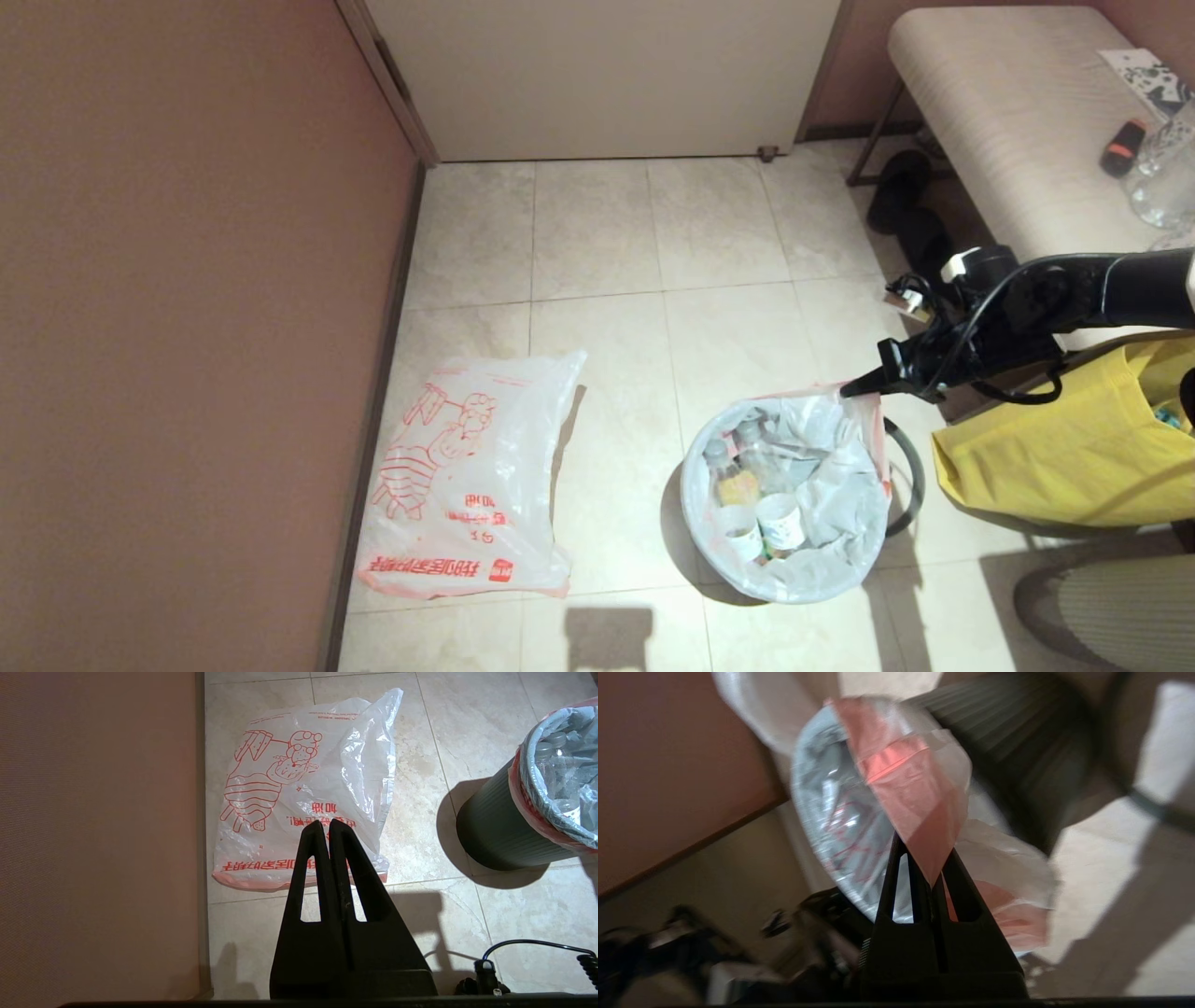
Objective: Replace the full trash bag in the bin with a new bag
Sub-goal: Place the trash bag on the floor
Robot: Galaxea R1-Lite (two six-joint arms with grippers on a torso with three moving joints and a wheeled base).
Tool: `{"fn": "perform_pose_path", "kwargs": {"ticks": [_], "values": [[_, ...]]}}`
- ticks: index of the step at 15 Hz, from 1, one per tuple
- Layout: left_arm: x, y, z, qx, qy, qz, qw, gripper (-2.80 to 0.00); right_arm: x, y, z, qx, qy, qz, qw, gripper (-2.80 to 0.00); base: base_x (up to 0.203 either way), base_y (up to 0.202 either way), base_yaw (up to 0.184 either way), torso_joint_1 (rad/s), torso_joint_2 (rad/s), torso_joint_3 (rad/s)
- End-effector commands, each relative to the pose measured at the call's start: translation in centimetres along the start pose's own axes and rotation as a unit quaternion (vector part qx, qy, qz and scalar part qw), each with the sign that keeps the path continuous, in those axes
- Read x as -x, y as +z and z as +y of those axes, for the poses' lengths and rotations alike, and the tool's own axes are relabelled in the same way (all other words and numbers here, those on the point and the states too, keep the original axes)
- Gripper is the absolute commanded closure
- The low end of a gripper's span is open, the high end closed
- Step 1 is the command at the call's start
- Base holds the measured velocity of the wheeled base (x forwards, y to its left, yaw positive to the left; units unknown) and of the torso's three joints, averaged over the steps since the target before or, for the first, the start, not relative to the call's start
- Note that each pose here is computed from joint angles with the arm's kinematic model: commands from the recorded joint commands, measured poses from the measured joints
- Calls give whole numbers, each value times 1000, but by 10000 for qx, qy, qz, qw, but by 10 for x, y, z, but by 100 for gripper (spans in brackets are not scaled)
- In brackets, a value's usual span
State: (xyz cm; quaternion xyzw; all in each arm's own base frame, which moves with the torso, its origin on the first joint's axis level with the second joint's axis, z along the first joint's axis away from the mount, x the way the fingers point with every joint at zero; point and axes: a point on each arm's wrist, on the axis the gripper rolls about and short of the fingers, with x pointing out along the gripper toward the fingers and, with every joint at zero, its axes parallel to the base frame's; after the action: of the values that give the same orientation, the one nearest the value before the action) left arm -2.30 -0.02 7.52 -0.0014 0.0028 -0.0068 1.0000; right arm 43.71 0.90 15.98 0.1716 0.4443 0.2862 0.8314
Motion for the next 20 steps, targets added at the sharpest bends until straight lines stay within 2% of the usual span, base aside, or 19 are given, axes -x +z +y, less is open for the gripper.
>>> {"fn": "perform_pose_path", "kwargs": {"ticks": [1, 4, 6, 7, 10, 11, 12, 13, 14, 16, 18, 20], "values": [[0, 0, 0, 2, -1, 3, 10000, 0, 8, -3, 8, -302, 563, 207, 9977, 0, 0, 0, 0, 0, 0, 0], [0, 0, 0, 2, -1, 3, 10000, 0, 2, -19, 8, -1020, 1364, 843, 9818, 0, 0, 0, 0, 0, 0, 0], [0, 0, 0, 2, -1, 3, 10000, 0, -1, -29, 8, -1489, 2048, 1161, 9604, 0, 0, 0, 0, 0, 0, 0], [0, 0, 0, 2, -1, 3, 10000, 0, -8, -32, 10, -1598, 2147, 1308, 9546, 0, 0, 0, 0, 0, 0, 0], [0, 0, 0, 2, -1, 3, 10000, 0, -10, -35, 11, -1809, 2656, 1384, 9368, 0, 0, 0, 0, 0, 0, 0], [0, 0, 0, 2, -1, 3, 10000, 0, -2, -35, 18, -1791, 2837, 1348, 9324, 0, 0, 0, 0, 0, 0, 0], [0, 0, 0, 2, -1, 3, 10000, 0, 7, -36, 25, -1799, 3170, 1300, 9221, 0, 0, 0, 0, 0, 0, 0], [0, 0, 0, 2, -1, 3, 10000, 0, 14, -38, 30, -1748, 3663, 1173, 9064, 0, 0, 0, 0, 0, 0, 0], [0, 0, 0, 2, -1, 3, 10000, 0, 19, -39, 29, -1620, 3987, 984, 8973, 0, 0, 0, 0, 0, 0, 0], [0, 0, 0, 2, -1, 3, 10000, 0, 30, -39, 29, -1625, 4164, 842, 8906, 0, 0, 0, 0, 0, 0, 0], [0, 0, 0, 2, -1, 3, 10000, 0, 42, -37, 41, -1461, 4191, 781, 8927, 0, 0, 0, 0, 0, 0, 0], [0, 0, 0, 2, -1, 3, 10000, 0, 61, -35, 63, -1254, 4232, 751, 8942, 0, 0, 0, 0, 0, 0, 0]]}}
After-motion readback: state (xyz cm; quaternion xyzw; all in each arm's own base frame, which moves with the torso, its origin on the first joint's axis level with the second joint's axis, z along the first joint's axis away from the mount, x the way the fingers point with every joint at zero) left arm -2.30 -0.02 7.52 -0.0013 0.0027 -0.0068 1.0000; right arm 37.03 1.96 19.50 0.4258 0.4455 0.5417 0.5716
